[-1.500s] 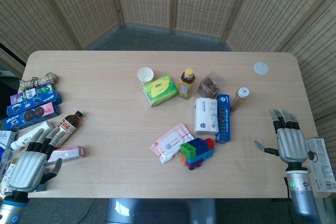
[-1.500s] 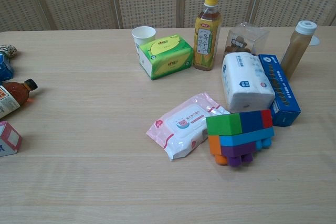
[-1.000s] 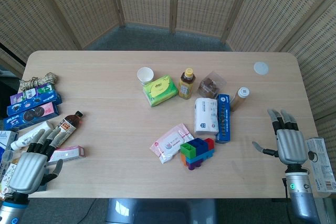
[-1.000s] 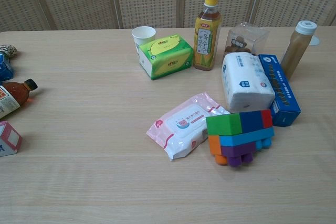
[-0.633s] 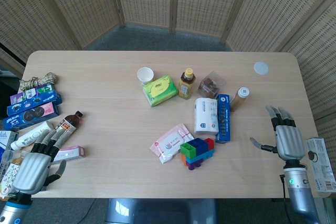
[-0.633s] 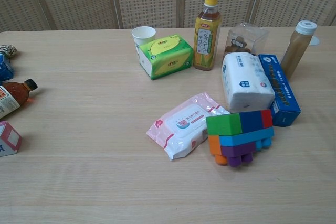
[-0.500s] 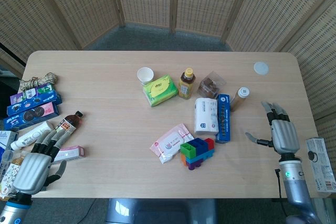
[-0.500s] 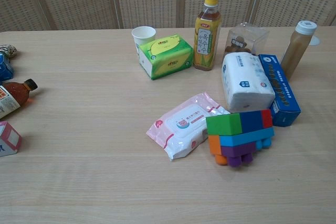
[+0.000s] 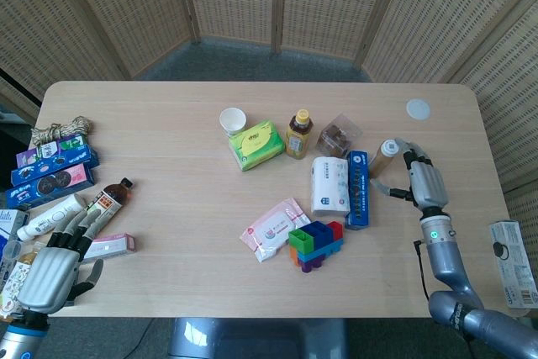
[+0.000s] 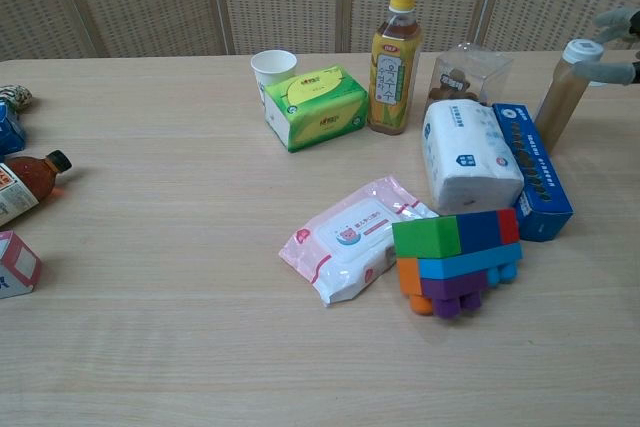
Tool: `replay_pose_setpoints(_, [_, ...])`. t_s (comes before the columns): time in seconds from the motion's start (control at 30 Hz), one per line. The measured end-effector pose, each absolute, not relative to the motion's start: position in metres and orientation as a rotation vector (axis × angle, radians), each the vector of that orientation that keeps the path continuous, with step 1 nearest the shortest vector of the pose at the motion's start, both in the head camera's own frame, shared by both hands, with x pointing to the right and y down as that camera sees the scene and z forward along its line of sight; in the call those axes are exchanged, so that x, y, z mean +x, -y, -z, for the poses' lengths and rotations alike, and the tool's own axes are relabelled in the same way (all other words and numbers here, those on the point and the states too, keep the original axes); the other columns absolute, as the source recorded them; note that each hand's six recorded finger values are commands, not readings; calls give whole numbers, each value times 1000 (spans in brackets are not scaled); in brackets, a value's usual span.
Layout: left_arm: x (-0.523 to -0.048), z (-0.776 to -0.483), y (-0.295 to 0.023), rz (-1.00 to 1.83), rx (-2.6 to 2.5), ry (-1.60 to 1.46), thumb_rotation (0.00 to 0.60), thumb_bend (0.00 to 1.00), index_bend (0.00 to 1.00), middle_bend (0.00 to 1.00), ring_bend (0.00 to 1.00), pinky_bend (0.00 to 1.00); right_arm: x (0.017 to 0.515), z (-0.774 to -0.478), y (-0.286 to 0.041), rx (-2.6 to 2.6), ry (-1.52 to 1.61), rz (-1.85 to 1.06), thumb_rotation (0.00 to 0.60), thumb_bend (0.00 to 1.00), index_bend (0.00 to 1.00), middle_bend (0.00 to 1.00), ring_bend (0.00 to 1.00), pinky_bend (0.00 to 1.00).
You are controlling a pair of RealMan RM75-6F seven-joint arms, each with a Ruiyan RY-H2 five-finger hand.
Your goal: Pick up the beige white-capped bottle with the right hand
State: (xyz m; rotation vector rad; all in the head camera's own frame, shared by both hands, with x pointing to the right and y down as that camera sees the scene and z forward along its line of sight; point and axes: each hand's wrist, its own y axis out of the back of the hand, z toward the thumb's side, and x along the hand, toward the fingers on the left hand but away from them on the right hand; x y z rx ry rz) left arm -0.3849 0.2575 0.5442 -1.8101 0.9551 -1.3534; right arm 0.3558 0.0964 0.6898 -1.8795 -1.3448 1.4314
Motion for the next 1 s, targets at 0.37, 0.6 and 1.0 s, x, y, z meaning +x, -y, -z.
replay_pose_setpoints(0.37, [-381, -545, -256, 1360, -1805, -943, 600, 538, 105, 53, 0, 0, 372, -716, -78, -1871, 1397, -1481, 244, 144, 0, 0, 0, 0])
replay_pose_setpoints(0.6, [-378, -543, -255, 1361, -1801, -938, 600, 535, 105, 51, 0, 0, 380, -731, -73, -1871, 1404, -1525, 243, 145, 0, 0, 0, 0])
replay_pose_setpoints(1.0, [-382, -538, -258, 1374, -1786, -950, 600, 536, 105, 48, 0, 0, 381, -763, -74, -1888, 1386, -1626, 245, 144, 0, 0, 0, 0])
